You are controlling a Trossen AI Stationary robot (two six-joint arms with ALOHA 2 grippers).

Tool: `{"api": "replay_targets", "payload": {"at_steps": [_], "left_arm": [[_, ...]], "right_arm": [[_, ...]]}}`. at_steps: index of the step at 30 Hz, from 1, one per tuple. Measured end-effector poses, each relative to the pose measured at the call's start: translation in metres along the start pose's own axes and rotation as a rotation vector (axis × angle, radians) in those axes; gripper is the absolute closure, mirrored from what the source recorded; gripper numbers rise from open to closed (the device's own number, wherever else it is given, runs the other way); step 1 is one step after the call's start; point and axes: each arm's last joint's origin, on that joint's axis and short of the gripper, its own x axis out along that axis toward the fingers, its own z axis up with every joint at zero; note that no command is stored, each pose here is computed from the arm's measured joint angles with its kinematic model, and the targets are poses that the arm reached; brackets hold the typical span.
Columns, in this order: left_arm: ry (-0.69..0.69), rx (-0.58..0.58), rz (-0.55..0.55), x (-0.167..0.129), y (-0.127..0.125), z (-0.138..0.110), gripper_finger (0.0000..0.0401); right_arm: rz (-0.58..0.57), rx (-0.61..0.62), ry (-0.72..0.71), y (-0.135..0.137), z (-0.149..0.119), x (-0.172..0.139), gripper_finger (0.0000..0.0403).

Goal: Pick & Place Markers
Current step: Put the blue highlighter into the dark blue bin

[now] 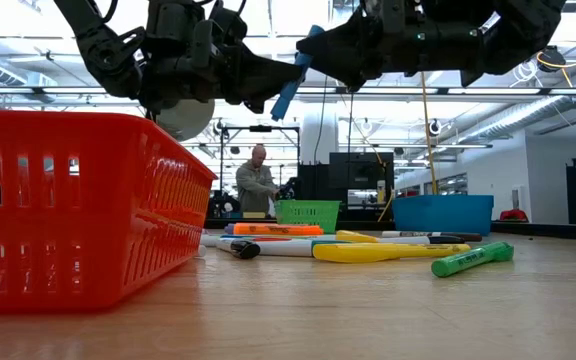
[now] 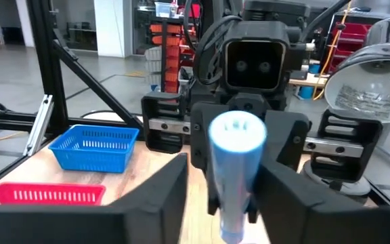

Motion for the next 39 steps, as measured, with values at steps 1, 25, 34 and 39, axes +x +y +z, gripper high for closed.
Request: {"api": "replay_targets", "payload": {"at_steps": [1,25,34,39], "left_arm": [[0.0,0.0,-0.001,0.0,0.0,0.0,0.0336],[0.053,0.055,0.243,0.012,-0.022,0.001,0.0314],[0.05,0.016,0.303,0.015,-0.03,0.013,0.0312],[0.091,-0.031,0.294,0.015,-0.031,0.016,0.0268]], "right_arm": [[-0.001,0.0,-0.001,0.0,0.0,0.0,0.0287],[-0.019,-0.029,0.027,-0.001,-0.002,0.0,0.0354],[-0.058,-0.026,0.042,-0.005,-0.003,-0.001,0.0354],[-0.051,-0.022,0.057,-0.005,-0.005,0.0,0.0354]]}}
